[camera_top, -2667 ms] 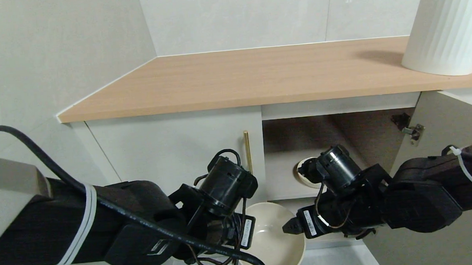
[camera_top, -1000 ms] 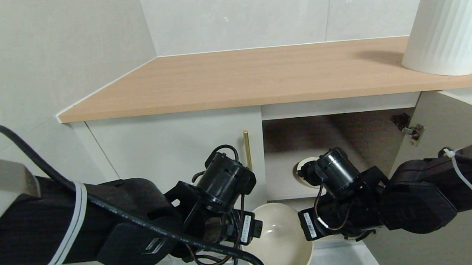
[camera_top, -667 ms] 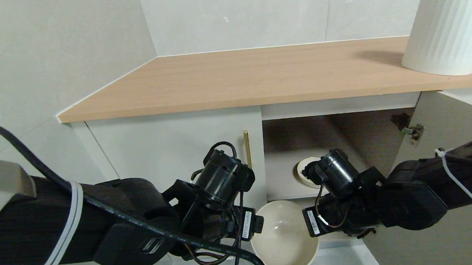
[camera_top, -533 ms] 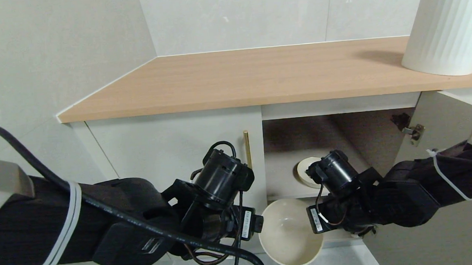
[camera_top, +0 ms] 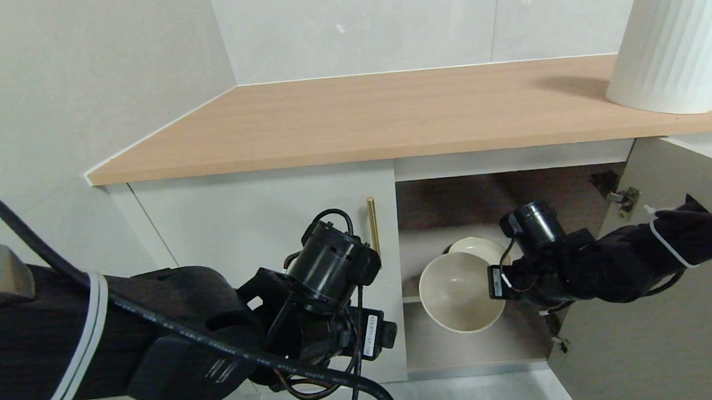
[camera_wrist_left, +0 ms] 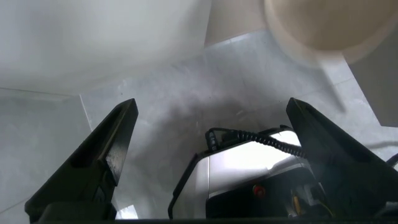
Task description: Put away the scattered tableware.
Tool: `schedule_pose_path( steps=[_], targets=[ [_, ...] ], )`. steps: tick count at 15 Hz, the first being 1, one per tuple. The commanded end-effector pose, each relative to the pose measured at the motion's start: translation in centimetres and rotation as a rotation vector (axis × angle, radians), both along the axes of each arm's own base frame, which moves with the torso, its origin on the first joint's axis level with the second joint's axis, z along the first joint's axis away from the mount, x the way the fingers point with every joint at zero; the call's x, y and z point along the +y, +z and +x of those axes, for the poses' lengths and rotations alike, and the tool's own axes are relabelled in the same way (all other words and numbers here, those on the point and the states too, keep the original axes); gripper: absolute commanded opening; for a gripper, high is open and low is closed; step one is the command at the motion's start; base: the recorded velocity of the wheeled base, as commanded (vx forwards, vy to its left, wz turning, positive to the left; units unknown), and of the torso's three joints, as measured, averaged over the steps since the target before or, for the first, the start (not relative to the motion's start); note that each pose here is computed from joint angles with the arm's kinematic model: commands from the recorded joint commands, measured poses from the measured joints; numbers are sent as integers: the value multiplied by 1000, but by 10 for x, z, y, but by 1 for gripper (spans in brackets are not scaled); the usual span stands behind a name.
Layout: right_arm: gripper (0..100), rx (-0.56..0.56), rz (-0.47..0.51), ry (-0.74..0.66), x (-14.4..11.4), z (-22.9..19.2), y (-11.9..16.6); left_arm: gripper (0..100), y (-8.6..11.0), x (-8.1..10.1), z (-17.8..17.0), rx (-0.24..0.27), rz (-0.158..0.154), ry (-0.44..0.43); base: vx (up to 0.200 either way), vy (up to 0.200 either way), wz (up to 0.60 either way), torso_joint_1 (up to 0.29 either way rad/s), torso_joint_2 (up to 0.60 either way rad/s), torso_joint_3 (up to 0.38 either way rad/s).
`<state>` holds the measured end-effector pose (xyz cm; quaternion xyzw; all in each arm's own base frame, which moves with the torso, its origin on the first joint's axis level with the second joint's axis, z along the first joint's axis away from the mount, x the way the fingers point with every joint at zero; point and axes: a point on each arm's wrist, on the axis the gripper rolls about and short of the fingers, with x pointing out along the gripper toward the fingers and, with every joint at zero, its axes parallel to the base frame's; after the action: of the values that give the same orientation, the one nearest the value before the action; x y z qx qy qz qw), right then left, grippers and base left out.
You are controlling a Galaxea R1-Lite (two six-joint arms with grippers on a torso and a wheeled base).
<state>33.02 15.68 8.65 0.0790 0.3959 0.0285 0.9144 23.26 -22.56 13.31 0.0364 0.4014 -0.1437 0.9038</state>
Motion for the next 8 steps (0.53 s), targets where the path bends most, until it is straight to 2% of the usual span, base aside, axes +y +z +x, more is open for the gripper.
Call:
schedule_pose_path(
  steps=[1,2,3,8],
  targets=[
    [0,-8,34,-83,-13,19,-4,100,0,0,0,-1,-1,1,0,0,0,0,0,0],
    [0,-11,49,-99,-14,21,-3,100,0,0,0,-1,-1,1,0,0,0,0,0,0],
    [0,-25,104,-161,-20,33,0,100,0,0,0,0,0,1,0,0,0,0,0,0],
    [0,-45,176,-257,-32,54,0,100,0,0,0,0,0,1,0,0,0,0,0,0]
  ],
)
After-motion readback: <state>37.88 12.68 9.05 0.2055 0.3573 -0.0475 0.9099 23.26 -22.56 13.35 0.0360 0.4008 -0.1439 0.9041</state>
